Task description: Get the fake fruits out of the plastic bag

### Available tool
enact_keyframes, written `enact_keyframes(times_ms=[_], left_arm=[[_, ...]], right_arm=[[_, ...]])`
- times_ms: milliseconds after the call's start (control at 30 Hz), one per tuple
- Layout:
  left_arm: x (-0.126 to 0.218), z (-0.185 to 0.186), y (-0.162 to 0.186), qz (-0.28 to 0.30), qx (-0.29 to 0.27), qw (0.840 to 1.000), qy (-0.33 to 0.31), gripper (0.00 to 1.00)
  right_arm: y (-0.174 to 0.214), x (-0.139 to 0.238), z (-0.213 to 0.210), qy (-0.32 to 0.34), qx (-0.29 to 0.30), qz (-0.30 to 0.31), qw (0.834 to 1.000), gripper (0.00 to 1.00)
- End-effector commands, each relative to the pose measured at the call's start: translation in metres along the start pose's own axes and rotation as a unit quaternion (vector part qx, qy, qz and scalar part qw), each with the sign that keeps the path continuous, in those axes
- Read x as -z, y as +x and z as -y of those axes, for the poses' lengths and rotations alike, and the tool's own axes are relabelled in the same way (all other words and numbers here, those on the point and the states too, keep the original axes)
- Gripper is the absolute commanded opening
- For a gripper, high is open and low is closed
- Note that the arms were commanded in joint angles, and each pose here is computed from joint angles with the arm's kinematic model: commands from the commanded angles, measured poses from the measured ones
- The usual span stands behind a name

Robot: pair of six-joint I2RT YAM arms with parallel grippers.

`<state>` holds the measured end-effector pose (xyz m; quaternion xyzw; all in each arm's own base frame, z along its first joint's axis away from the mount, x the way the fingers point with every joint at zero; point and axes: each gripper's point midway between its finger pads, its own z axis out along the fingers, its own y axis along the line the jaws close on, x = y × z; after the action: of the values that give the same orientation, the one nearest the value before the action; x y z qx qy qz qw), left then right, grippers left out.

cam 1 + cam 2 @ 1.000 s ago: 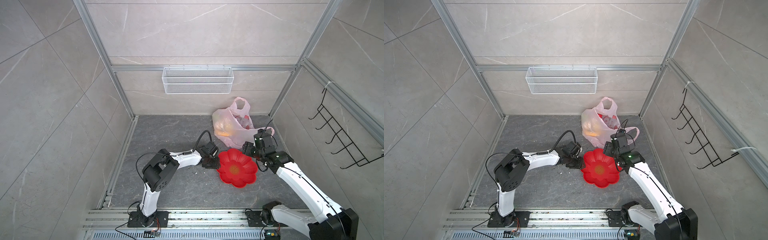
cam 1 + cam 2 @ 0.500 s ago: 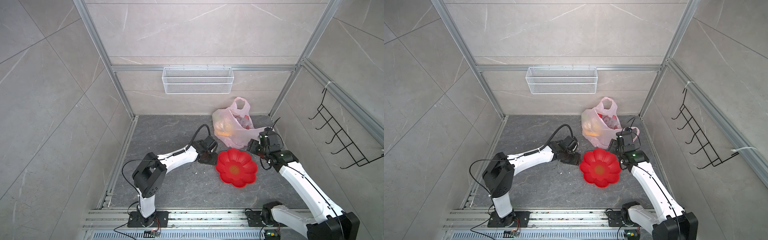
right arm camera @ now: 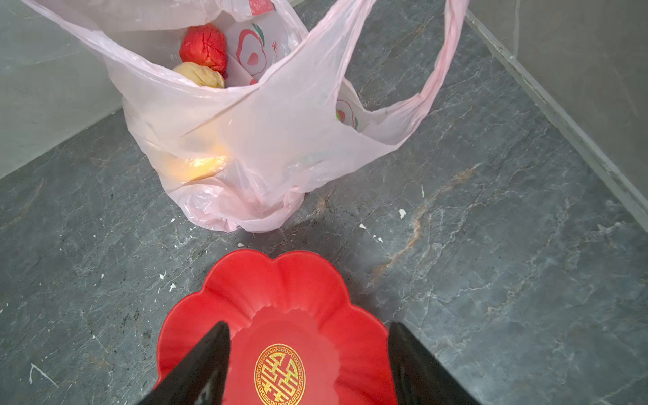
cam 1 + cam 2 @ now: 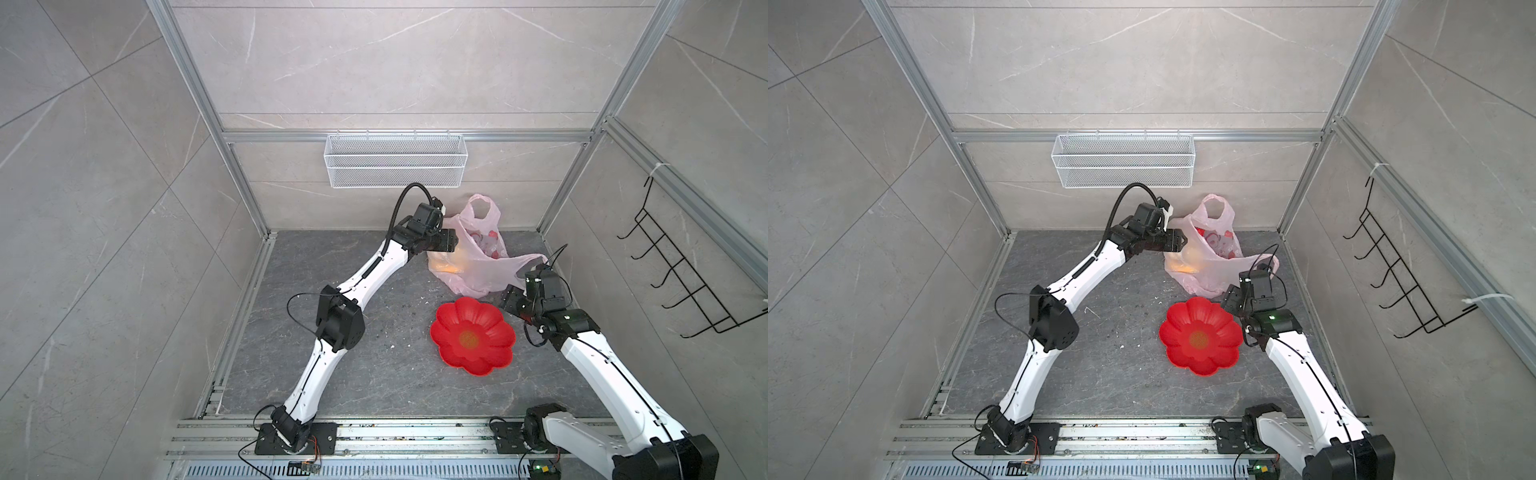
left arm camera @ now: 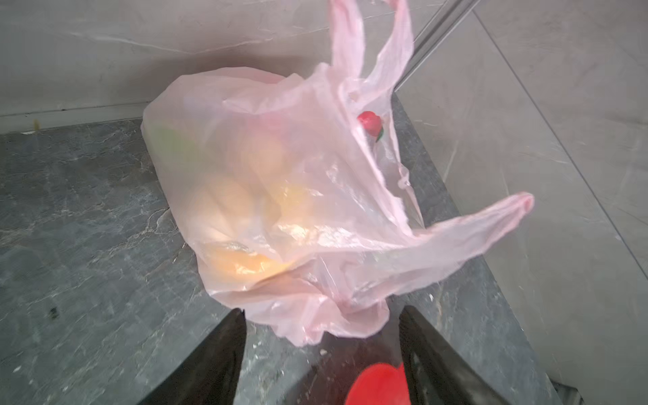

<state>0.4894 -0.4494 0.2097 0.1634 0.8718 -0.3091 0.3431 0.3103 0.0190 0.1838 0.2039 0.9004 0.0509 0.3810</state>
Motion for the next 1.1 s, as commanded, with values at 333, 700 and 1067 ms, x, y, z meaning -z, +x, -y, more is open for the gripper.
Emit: enact_keyframes(times_ms=[333,700,1067], left_arm=[[-0.022,0.024,-0.007,0.068,0.032,0.99,0.123,0.76],[0.017,0.027,0.012,0.038,0.042,0.993,0.106,0.76],[0.088,-0.014,0.1,-0.032,0.063,0.997,0.042,0.76]], right_arm=[[0.007,-0.026,-0.008,-0.025,-0.009,-0.017,1.0,0.73],[-0.046,-0.059,-0.061,-0.09,0.044,0.018,0.995,0.69],[-0.094,-0.093,-0.139,-0.133,0.204,0.065,0.968,0.72]])
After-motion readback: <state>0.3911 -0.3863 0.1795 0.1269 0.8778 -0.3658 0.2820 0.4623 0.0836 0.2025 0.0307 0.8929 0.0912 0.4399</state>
